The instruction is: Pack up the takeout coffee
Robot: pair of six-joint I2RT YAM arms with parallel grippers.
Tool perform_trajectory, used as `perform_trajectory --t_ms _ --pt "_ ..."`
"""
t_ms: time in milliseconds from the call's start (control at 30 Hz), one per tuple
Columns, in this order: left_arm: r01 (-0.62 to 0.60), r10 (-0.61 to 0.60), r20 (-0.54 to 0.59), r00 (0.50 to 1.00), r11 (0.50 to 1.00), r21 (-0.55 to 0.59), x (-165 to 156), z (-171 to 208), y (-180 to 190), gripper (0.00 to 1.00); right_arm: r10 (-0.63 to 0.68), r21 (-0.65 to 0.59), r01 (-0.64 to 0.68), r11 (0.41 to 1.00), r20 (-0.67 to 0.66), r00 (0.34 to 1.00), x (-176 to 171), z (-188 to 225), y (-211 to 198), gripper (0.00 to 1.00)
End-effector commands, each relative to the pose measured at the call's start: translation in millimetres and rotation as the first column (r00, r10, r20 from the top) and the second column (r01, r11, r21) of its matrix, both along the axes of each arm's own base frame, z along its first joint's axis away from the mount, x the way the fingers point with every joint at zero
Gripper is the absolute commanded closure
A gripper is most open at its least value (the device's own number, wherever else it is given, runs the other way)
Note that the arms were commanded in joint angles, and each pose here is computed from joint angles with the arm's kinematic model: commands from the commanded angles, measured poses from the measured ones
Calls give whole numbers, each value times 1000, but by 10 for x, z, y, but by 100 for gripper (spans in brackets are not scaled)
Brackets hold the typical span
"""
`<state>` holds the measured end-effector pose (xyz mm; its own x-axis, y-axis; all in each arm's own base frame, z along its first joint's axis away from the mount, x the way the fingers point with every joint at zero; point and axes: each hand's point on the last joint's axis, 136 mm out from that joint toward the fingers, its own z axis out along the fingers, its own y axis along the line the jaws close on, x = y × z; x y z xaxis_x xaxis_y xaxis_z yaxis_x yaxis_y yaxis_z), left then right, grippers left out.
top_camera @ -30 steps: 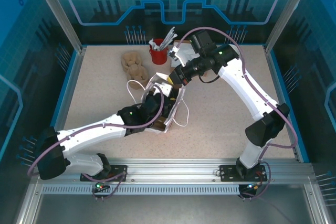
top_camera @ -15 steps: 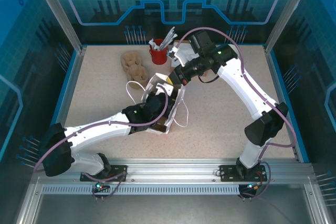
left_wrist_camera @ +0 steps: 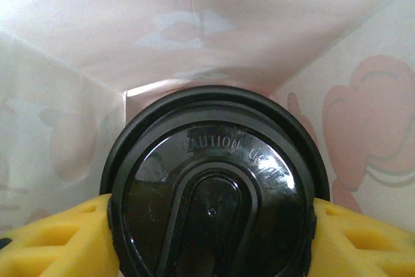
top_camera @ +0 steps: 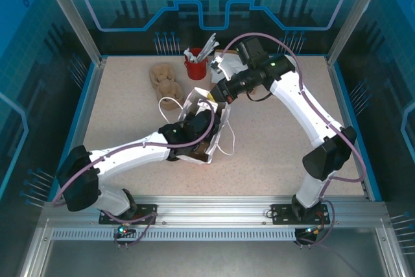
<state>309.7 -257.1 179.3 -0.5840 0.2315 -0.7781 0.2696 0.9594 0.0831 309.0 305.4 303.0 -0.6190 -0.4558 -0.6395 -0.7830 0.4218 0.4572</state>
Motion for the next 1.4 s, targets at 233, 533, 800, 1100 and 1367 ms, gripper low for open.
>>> perform_trajectory --t_ms 233,533,800,1100,1367 --pt "-25 22 -130 991 999 -20 31 -139 -121 40 33 59 -29 998 -77 996 -217 -45 -57 100" --pt "-39 38 -218 975 999 0 92 -281 -174 39 4 95 6 995 -114 993 -188 -123 -149 100" --pt "-38 41 -303 952 999 15 138 -437 -193 40 -13 99 27 995 -139 990 -104 -188 -198 100" --pt "-25 26 -348 937 1000 8 198 -515 -192 41 -77 88 90 992 -141 987 31 -160 -276 74" --pt "-21 19 -403 915 1000 -1 250 -616 -185 41 -177 60 183 981 -91 980 243 27 -378 60"
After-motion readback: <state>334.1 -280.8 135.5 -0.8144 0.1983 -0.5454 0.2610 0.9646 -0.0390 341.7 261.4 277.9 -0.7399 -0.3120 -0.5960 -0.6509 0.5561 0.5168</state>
